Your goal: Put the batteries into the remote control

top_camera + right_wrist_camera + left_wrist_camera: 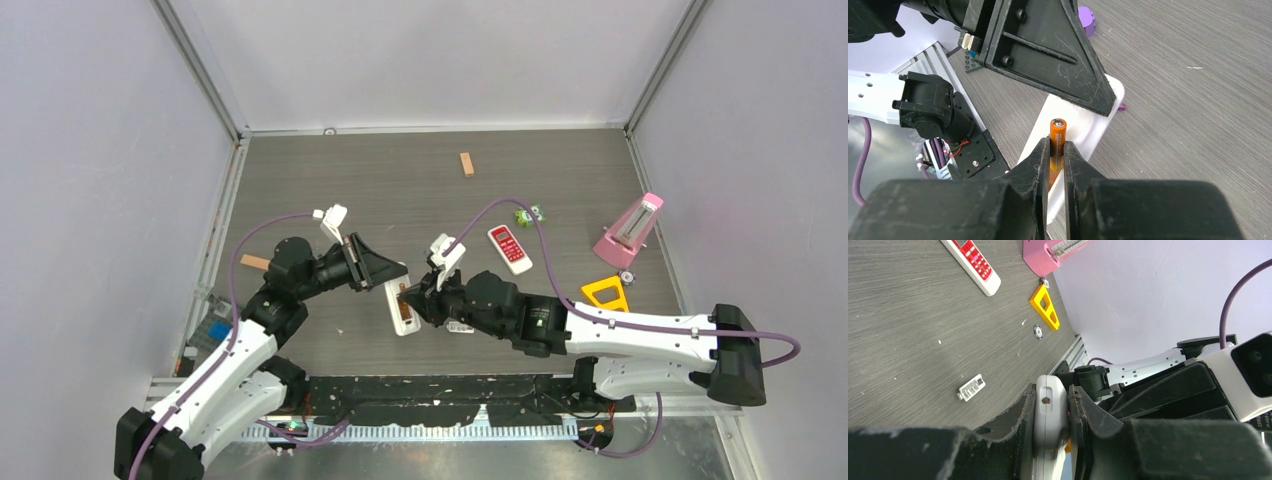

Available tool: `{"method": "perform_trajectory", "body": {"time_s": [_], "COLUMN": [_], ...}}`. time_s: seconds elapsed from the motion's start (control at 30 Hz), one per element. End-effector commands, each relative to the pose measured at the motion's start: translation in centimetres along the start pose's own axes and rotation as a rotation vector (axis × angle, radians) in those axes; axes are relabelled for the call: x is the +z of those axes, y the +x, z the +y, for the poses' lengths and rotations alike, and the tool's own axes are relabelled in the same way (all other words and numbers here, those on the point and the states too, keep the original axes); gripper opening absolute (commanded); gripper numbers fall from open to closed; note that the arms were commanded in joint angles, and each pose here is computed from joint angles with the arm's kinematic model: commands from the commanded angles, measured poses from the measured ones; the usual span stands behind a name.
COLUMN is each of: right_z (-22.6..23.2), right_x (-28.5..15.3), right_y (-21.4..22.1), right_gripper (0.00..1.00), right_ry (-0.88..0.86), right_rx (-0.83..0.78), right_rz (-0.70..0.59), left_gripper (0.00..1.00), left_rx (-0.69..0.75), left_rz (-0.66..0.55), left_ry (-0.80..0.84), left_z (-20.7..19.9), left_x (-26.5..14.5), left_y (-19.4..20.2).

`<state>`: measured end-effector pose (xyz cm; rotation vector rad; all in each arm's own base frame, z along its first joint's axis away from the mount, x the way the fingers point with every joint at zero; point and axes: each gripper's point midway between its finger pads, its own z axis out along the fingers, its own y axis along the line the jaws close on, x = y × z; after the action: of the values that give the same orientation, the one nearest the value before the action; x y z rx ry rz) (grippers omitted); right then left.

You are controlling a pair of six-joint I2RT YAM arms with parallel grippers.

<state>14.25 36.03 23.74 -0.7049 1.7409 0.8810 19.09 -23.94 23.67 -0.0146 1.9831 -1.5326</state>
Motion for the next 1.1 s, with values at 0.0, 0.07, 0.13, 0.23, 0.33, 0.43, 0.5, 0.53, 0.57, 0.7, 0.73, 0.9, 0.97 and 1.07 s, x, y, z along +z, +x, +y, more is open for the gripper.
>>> {"method": "perform_trajectory", "body": {"time_s": [0.0,0.07,0.13,0.23,0.33,0.43,0.5,0.53,0.57,0.7,0.73,0.9,0.97,1.07], "right_z": [0.1,0.0,-0.1,-0.1,-0.3,-0.5,-0.9,-0.9,-1.1,-1.6,-1.6,-2.3,-2.4,-2.6], "right_x": [0.1,0.0,0.0,-0.1,0.1,0.3,0.4,0.4,0.5,0.8,0.8,0.7,0.7,0.8], "right_y": [-0.5,0.1,0.7,1.9,2.4,2.8,2.7,2.7,2.7,2.2,2.1,1.2,1.0,1.5], "right_gripper": [0.05,0.05,0.05,0.05,0.05,0.05,0.05,0.05,0.05,0.05,0.05,0.05,0.05,0.05], "right_ry": [0.015,0.017,0.024,0.018,0.027,0.051,0.077,0.082,0.094,0.125,0.129,0.171,0.176,0.187], "right_rx": [0.035,0.033,0.032,0.034,0.034,0.025,0.023,0.024,0.026,0.04,0.042,0.039,0.032,0.012], "right_rz": [-0.032,-0.009,0.008,0.032,0.042,0.044,0.036,0.031,0.024,-0.014,-0.02,-0.055,-0.061,-0.045], "left_gripper": [0.0,0.0,0.0,0.0,0.0,0.0,0.0,0.0,0.0,0.0,0.0,0.0,0.0,0.0], "left_rx": [0.033,0.027,0.02,0.004,-0.011,-0.025,-0.028,-0.03,-0.032,-0.034,-0.032,-0.024,-0.025,-0.028], "left_rz": [-0.048,-0.054,-0.053,-0.051,-0.053,-0.051,-0.05,-0.05,-0.05,-0.043,-0.042,-0.029,-0.026,-0.025], "left_ry": [0.06,0.054,0.046,0.043,0.045,0.055,0.059,0.059,0.059,0.064,0.066,0.067,0.062,0.059], "left_z": [-2.0,-1.8,-1.7,-1.5,-1.4,-1.5,-1.6,-1.5,-1.5,-1.4,-1.4,-1.3,-1.2,-1.1], "left_x": [-0.4,-0.4,-0.5,-0.4,-0.4,-0.3,-0.3,-0.2,-0.2,-0.1,-0.1,-0.1,0.0,0.1], "left_y": [-1.4,-1.5,-1.6,-1.7,-1.8,-1.9,-1.9,-1.9,-1.9,-1.8,-1.8,-1.6,-1.5,-1.5]}}
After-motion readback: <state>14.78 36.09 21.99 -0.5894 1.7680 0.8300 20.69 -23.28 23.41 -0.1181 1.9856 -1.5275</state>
